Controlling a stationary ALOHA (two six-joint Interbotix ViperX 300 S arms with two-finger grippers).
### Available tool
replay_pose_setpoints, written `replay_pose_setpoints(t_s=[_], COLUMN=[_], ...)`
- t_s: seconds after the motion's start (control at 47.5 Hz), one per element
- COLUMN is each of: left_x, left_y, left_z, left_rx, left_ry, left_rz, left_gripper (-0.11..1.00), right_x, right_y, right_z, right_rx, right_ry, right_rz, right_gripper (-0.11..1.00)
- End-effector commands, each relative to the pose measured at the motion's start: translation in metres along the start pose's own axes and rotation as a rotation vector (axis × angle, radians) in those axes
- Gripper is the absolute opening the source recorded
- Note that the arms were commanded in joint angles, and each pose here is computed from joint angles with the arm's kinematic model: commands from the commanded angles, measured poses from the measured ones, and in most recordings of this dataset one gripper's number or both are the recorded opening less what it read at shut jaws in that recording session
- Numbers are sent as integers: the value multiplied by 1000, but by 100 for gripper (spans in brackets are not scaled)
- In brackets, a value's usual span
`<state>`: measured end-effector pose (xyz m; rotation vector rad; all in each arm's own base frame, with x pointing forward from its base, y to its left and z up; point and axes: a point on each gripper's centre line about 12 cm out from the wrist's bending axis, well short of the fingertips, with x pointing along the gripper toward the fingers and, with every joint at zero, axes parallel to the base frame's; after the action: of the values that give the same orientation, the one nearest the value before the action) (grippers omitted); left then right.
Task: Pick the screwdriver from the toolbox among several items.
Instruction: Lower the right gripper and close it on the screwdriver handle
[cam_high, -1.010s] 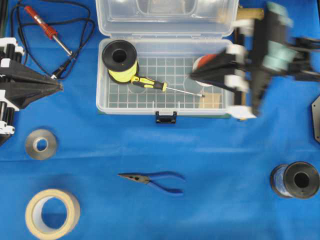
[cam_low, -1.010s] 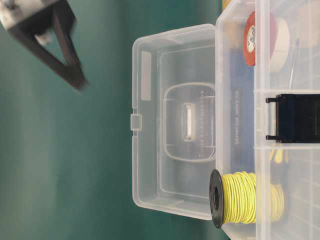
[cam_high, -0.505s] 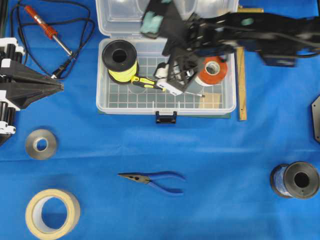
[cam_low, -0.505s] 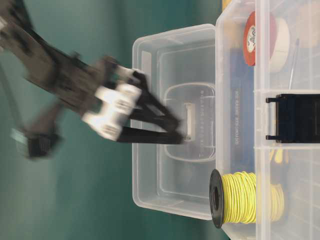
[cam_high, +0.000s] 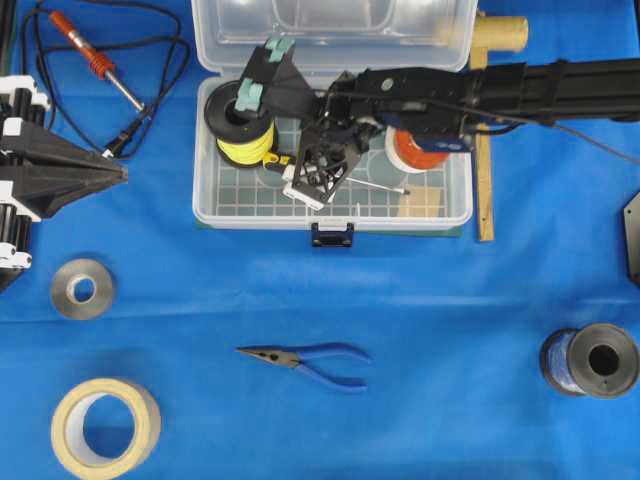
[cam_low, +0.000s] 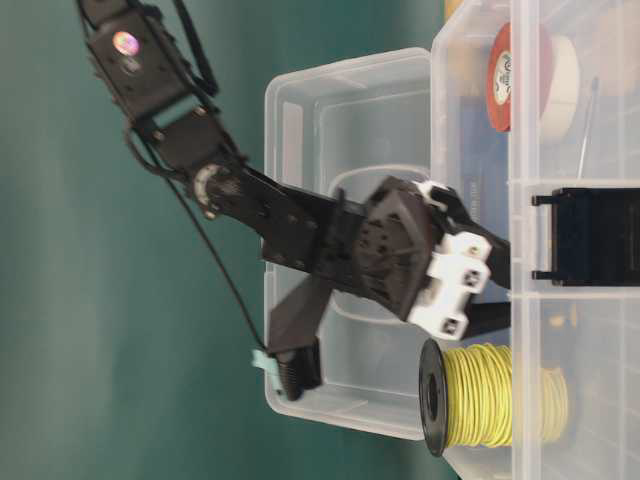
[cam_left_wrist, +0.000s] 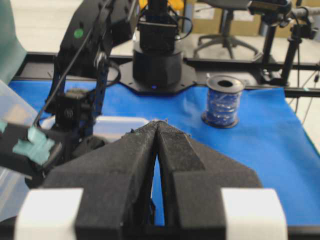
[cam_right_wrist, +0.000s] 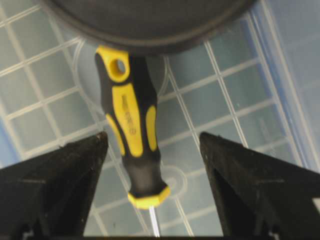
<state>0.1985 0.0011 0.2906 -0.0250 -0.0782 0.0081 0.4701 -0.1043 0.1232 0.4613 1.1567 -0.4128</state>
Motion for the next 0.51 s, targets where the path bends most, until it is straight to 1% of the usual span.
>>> replay_pose_setpoints(t_s=[0.0,0.105,0.168,0.21,0.253,0.316,0.358,0.484], left_x=[2,2,2,2,1,1,1,1], left_y=[0,0,0,0,0,0,0,0], left_z=[4,2,2,1,1,1,1,0], left_rx=[-1,-4,-6,-9,-11,-9,-12,-12], left_ry=[-12,-8,-6,-3,-5,-3,-2,1], left_rz=[2,2,2,2,2,2,2,2], left_gripper=[0,0,0,0,0,0,0,0], right_x=[-7,0,2,2,2,1,-1,-19], right_y=[4,4,5,5,6,6,6,6], right_z=[9,7,7,7,6,6,5,9], right_rx=[1,4,4,4,3,4,5,7], right_ry=[-32,-25,-27,-29,-27,-20,-15,-27], right_rz=[14,12,14,15,15,12,12,15], right_gripper=[77,74,67,60,51,34,27,26])
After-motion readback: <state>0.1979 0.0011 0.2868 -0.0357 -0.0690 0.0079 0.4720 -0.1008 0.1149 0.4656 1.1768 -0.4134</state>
